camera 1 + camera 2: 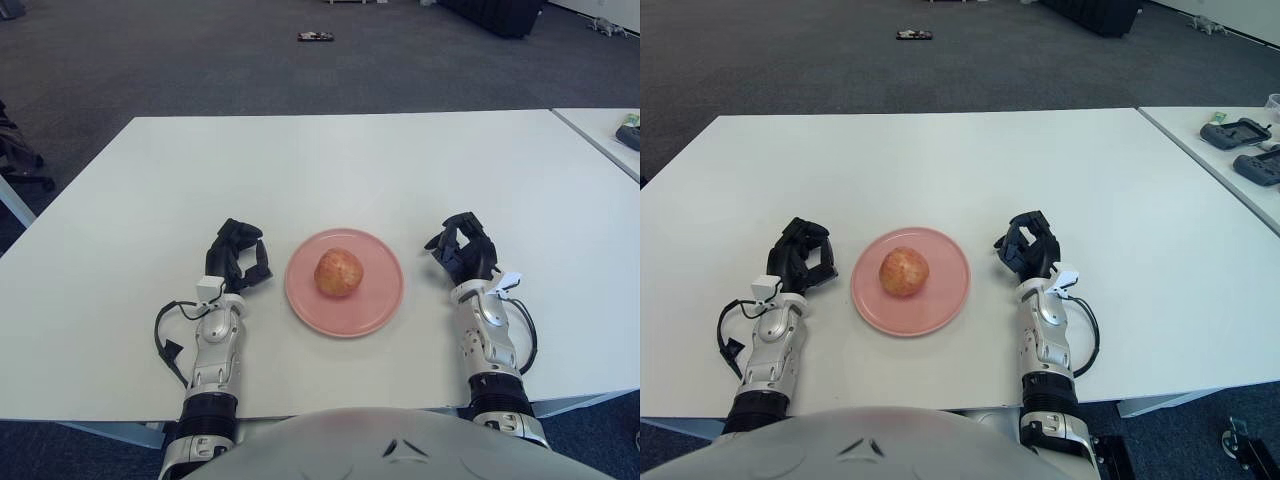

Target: Put the apple into the plate.

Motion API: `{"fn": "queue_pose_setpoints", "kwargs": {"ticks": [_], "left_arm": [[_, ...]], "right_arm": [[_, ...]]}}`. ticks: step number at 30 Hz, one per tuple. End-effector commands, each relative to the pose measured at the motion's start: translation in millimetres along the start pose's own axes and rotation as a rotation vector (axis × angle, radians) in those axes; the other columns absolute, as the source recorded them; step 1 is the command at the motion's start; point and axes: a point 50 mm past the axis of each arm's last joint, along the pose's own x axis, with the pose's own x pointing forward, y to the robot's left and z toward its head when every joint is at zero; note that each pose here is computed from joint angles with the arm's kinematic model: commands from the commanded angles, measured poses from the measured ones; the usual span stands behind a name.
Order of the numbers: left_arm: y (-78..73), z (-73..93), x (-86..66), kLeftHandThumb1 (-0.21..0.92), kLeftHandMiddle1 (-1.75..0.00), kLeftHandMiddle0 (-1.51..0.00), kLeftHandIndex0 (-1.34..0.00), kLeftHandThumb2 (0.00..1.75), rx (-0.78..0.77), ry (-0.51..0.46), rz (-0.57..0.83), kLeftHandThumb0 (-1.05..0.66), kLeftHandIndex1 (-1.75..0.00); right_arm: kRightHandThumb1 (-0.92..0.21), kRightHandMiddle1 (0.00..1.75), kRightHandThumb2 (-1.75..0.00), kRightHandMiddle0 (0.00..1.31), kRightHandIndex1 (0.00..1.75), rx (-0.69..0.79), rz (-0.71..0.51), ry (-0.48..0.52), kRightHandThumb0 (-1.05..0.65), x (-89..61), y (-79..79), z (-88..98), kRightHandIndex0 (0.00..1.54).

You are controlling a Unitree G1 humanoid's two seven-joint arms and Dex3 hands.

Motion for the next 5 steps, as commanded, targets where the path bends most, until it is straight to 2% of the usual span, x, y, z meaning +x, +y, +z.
{"fn": "queue_pose_setpoints", "kwargs": {"ticks": [1, 5], "left_arm": [[1.5, -9.2, -3.3, 0.36, -1.75, -1.07, -0.58, 1.28, 0.001, 0.051, 0.000, -0.47, -1.75], [1.3, -9.0, -3.3, 0.36, -1.75, -1.07, -0.58, 1.28, -0.004, 0.048, 0.000, -0.46, -1.75]], "right_arm": [[-0.43, 1.75, -1.19, 0.52, 1.75, 0.014, -0.033, 0.107, -0.44, -10.3, -6.6, -18.4, 0.71], [-0.42, 1.75, -1.19, 0.52, 1.75, 0.019, -0.019, 0.117, -0.44, -11.0, -4.9, -18.6, 0.72]]}}
